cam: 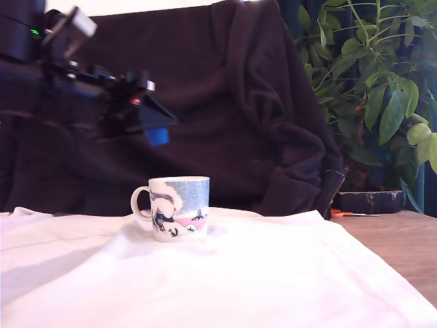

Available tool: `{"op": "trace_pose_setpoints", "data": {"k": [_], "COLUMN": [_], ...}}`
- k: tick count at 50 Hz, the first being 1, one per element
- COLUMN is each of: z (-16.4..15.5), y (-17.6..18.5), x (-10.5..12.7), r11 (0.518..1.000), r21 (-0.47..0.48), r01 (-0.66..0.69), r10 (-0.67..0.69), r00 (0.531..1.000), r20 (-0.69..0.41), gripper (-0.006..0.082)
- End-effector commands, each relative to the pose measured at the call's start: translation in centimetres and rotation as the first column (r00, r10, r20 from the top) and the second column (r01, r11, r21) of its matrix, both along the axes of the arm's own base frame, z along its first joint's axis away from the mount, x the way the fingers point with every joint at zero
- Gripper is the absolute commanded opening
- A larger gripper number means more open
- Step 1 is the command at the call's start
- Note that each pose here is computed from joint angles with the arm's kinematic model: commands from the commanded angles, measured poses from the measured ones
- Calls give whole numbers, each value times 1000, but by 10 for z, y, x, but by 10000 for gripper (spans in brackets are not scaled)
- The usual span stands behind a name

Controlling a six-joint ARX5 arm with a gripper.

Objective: Pick the blue coffee capsule and place it inside the blue coffee cup

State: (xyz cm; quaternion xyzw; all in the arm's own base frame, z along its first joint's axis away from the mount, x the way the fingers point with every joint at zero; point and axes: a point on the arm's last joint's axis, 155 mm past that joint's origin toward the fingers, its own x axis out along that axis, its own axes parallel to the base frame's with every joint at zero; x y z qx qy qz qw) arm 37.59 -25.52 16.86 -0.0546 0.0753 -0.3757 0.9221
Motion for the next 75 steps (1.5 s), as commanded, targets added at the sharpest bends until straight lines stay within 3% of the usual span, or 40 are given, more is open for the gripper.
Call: {"op": "trace_pose_setpoints", "data": {"k": [1, 8, 11, 14, 20, 23, 35, 40, 44, 47, 52, 53, 55, 75], "z": [-6, -8, -13, -20, -27, -29, -26, -18, -9, 0, 15, 19, 25, 50], "y": [-5, -12, -13, -13, -14, -18, -19, -18, -13, -8, 4, 8, 15, 116], "x": [4, 10, 12, 11, 8, 4, 3, 5, 7, 8, 11, 12, 13, 21], "r11": [1000, 1000, 1000, 999, 999, 997, 995, 996, 997, 998, 999, 999, 1000, 961], "r21": [8, 10, 18, 30, 42, 42, 67, 57, 49, 43, 34, 32, 31, 125], "r01": [8, 14, 14, 15, 33, 60, 75, 70, 57, 46, 19, 11, -7, -247], "r10": [-8, -14, -14, -14, -30, -56, -71, -69, -56, -46, -20, -12, 6, 248], "r00": [1000, 1000, 1000, 999, 996, 994, 996, 997, 998, 999, 1000, 1000, 999, 969], "r20": [-6, -9, -27, -51, -82, -92, -49, -28, -10, 3, 23, 26, 33, 6], "gripper": [9, 10, 60, 195, 591, 708, 721, 695, 579, 405, -8, -36, 2, -21]}}
